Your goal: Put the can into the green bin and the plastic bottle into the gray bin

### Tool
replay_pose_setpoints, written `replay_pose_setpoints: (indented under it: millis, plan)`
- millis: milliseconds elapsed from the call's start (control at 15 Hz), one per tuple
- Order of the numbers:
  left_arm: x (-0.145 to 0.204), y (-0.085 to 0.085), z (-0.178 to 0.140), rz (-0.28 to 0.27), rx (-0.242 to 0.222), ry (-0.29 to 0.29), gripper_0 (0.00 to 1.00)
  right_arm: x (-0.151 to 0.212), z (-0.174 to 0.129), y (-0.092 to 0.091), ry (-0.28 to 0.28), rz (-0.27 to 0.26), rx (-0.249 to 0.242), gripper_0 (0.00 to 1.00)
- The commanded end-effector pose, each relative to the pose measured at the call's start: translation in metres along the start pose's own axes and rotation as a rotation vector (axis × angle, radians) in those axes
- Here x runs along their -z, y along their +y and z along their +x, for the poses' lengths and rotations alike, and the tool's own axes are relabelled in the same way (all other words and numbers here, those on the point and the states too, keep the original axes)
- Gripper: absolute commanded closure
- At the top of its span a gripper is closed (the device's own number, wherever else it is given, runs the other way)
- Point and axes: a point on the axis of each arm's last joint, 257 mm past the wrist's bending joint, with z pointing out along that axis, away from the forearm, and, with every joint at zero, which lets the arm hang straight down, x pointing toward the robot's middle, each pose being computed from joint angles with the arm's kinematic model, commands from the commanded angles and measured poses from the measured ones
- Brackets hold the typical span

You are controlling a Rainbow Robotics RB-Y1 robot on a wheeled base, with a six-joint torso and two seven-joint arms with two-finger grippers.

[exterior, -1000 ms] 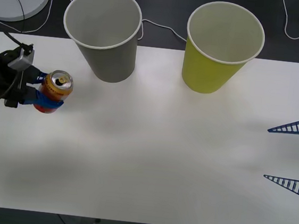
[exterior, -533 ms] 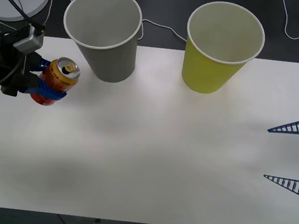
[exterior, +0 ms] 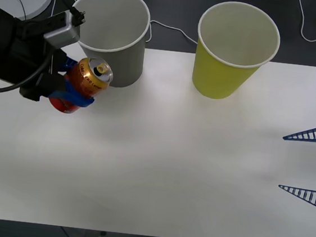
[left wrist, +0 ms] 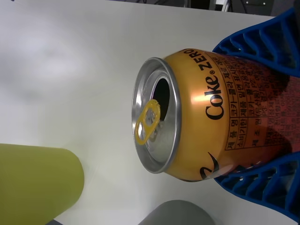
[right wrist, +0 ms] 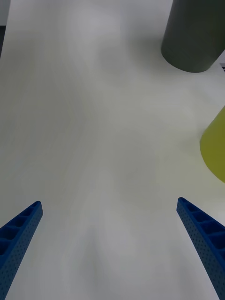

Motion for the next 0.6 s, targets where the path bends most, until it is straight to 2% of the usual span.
replay_pose_setpoints:
  millis: [67, 267, 400, 600]
  plan:
    - [-0.002, 0.009, -0.033, -0.006, 0.030, 0.022, 0.99, 0.000, 0.000, 0.000, 0.000, 0.000, 0.000, 0.00]
    - [-0.006, 0.022, -0.074, -0.021, 0.064, 0.039, 0.99, 0.000, 0.000, 0.000, 0.000, 0.000, 0.000, 0.00]
    - [-0.012, 0.031, -0.104, -0.029, 0.100, 0.021, 0.99, 0.000, 0.000, 0.000, 0.000, 0.000, 0.000, 0.00]
    - [-0.028, 0.050, -0.142, -0.055, 0.093, 0.010, 0.99, 0.000, 0.000, 0.000, 0.000, 0.000, 0.000, 0.00]
